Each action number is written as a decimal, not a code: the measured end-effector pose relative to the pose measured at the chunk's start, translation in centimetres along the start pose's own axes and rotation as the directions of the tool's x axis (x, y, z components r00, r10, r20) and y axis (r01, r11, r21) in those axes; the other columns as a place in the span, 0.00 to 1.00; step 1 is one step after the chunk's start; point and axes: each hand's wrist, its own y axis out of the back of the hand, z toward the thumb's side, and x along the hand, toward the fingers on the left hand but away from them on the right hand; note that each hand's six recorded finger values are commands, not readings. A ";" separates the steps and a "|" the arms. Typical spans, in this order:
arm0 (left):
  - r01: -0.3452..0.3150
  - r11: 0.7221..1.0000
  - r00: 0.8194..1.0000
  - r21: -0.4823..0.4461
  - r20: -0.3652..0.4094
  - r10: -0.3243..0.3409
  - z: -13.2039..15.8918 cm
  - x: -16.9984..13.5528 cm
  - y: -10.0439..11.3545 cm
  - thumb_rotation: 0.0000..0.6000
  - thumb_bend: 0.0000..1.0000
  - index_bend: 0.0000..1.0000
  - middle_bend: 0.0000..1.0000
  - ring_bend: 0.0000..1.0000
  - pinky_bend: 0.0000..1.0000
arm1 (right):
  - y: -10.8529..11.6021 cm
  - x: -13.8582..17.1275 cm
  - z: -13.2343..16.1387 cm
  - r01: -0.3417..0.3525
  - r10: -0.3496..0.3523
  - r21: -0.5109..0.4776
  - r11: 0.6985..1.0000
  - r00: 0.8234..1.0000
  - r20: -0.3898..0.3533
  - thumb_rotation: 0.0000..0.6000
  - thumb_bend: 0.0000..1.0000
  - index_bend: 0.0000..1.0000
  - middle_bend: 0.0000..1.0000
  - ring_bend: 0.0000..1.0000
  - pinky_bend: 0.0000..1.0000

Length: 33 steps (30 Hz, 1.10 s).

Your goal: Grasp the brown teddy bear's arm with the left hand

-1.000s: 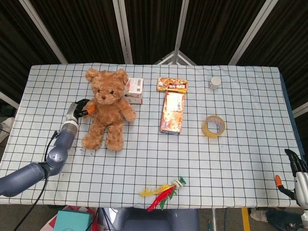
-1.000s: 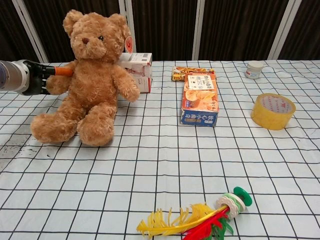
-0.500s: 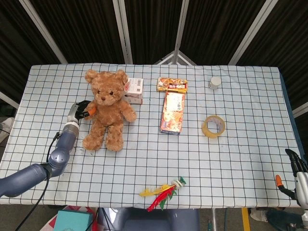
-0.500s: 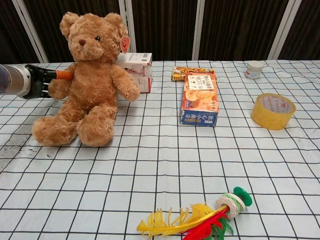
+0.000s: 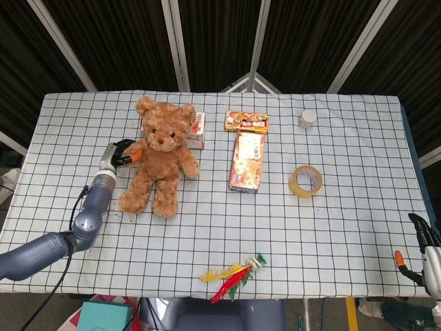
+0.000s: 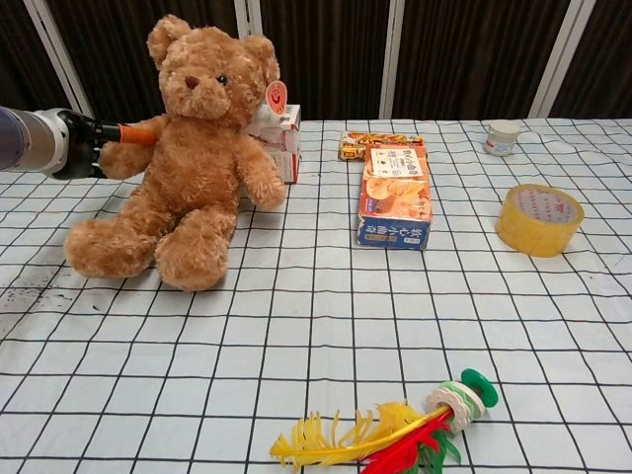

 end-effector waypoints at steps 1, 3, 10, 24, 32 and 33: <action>-0.003 1.000 1.000 -0.003 -0.008 0.003 -0.4 0.0 0.1 1.00 0.55 0.48 0.44 0.00 0.02 | 0.0 0.0 0.0 0.001 -0.001 -0.001 1.000 1.000 0.000 1.00 0.42 0.03 0.11 0.19 0.04; -0.008 1.000 1.000 -0.005 -0.021 0.008 -0.9 0.1 0.3 1.00 0.48 0.45 0.42 0.00 0.02 | 0.0 0.1 0.0 -0.001 0.001 -0.002 1.000 1.000 0.000 1.00 0.42 0.03 0.11 0.19 0.04; 0.034 0.999 0.999 0.027 -0.036 -0.033 -1.8 0.2 0.2 1.00 0.18 0.03 0.04 0.00 0.00 | -0.1 0.0 0.0 -0.005 0.005 0.000 1.000 1.000 0.002 1.00 0.42 0.03 0.11 0.19 0.04; 0.078 0.995 0.990 0.059 0.116 -0.084 0.8 -4.9 3.3 1.00 0.17 0.00 0.00 0.00 0.00 | -0.3 0.0 0.2 -0.013 0.013 0.001 1.000 1.000 -0.006 1.00 0.42 0.03 0.11 0.19 0.04; -0.123 0.890 0.992 0.439 0.086 0.094 -2.7 -14.9 16.5 1.00 0.19 0.02 0.00 0.00 0.00 | -0.3 0.1 0.1 -0.011 0.011 -0.009 1.000 1.000 -0.003 1.00 0.42 0.03 0.11 0.19 0.04; -0.147 0.864 0.989 0.482 0.079 0.124 -3.3 -16.4 18.0 1.00 0.19 0.02 0.00 0.00 0.00 | -0.1 0.1 0.1 -0.006 0.006 -0.012 1.000 1.000 -0.005 1.00 0.42 0.03 0.11 0.19 0.04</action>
